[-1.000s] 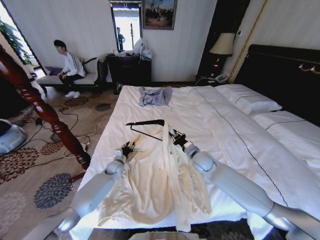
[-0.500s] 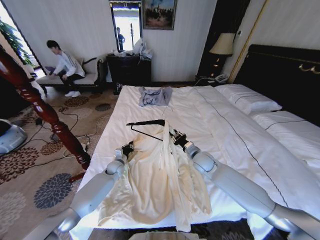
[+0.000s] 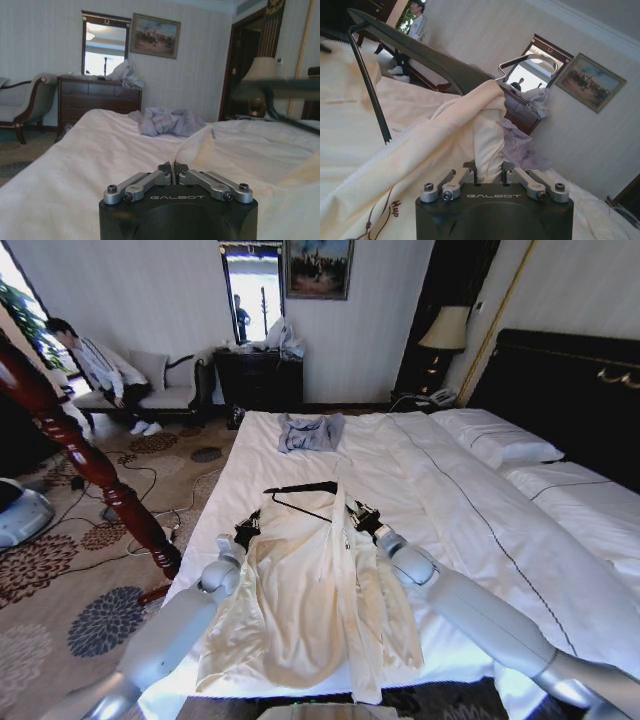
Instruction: Pick up the clothes from the bed and hang them on the clothes hanger.
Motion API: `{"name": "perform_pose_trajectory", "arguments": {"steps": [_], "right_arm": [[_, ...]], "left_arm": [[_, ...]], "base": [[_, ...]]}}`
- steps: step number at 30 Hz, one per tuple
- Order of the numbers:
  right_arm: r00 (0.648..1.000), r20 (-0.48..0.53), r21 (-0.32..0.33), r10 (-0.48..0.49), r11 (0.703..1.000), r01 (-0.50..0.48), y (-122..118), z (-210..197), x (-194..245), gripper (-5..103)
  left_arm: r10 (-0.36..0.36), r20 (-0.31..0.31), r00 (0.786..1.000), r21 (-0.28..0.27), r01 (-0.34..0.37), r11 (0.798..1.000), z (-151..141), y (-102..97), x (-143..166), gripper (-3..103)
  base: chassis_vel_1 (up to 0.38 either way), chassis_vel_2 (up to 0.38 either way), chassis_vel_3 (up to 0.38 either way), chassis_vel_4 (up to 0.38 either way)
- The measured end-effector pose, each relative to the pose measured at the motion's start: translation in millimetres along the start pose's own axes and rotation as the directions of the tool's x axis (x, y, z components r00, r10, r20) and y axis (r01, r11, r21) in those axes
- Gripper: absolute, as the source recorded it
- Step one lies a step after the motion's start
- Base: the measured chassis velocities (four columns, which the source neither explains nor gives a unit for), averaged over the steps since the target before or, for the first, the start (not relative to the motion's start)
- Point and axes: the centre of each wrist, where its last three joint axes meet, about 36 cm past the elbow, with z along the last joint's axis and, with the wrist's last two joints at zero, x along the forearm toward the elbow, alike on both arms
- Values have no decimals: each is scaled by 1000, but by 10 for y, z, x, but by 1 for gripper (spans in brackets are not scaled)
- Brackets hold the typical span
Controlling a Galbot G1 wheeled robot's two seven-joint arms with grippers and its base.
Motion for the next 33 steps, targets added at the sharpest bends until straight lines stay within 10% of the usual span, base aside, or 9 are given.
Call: {"name": "perform_pose_trajectory", "arguments": {"steps": [15,33], "right_arm": [[998,43,128,-51,991,45,102,136,-15,22],[997,29,117,-67,991,63,242,100,-214,22]], "left_arm": [[1,61,998,29,-3,1000,-301,-68,20,2],[168,141,976,-15,-168,986,-806,-394,424,2]], "base": [[0,0,0,0],[0,0,0,0]]}}
